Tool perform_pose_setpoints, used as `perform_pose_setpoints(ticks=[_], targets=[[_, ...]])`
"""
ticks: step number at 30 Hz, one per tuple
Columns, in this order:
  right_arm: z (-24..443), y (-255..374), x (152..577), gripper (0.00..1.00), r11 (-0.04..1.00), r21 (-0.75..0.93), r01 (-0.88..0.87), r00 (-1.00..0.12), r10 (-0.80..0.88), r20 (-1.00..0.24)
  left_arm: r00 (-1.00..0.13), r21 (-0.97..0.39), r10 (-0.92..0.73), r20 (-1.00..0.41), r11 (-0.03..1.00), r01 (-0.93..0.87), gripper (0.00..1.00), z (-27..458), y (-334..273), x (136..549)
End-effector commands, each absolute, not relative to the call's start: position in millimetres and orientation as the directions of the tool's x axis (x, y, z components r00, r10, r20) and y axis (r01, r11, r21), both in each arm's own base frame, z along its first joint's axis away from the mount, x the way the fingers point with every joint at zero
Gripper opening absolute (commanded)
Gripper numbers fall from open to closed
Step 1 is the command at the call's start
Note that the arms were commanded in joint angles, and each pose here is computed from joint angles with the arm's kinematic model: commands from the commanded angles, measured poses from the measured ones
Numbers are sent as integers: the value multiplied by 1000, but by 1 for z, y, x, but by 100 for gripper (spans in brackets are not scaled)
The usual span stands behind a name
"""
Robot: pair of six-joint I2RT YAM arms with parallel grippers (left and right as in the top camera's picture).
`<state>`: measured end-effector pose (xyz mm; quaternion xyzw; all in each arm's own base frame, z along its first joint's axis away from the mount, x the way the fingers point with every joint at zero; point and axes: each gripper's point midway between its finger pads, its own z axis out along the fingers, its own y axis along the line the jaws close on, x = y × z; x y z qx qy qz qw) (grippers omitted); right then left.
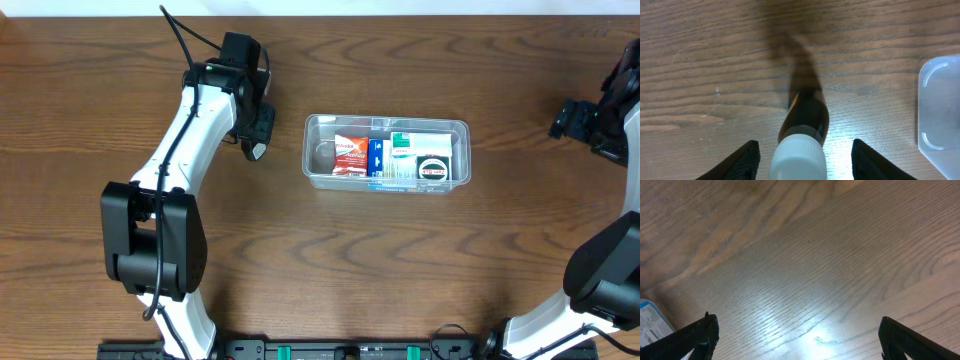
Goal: Pack container
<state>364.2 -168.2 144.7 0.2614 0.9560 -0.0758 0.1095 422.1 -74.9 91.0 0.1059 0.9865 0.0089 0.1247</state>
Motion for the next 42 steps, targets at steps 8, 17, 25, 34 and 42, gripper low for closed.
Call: perform_pose_setpoints(ticks=[8, 17, 25, 34, 42], targets=[[151, -174, 366, 99, 853, -93, 514, -838, 476, -266, -949, 48, 216, -229, 976, 211, 58, 85, -72, 420], [151, -174, 366, 99, 853, -93, 514, -838, 476, -266, -950, 48, 216, -226, 976, 211, 58, 85, -72, 420], [151, -174, 366, 99, 853, -93, 514, -838, 476, -266, -951, 55, 212, -223, 977, 205, 58, 84, -68, 419], [151, -174, 366, 99, 853, -94, 514, -838, 476, -266, -955, 54, 205, -214, 979, 198, 58, 81, -65, 418], [151, -174, 366, 99, 853, -93, 514, -838, 476, -266, -956, 54, 205, -211, 979, 198, 49, 81, -65, 417]])
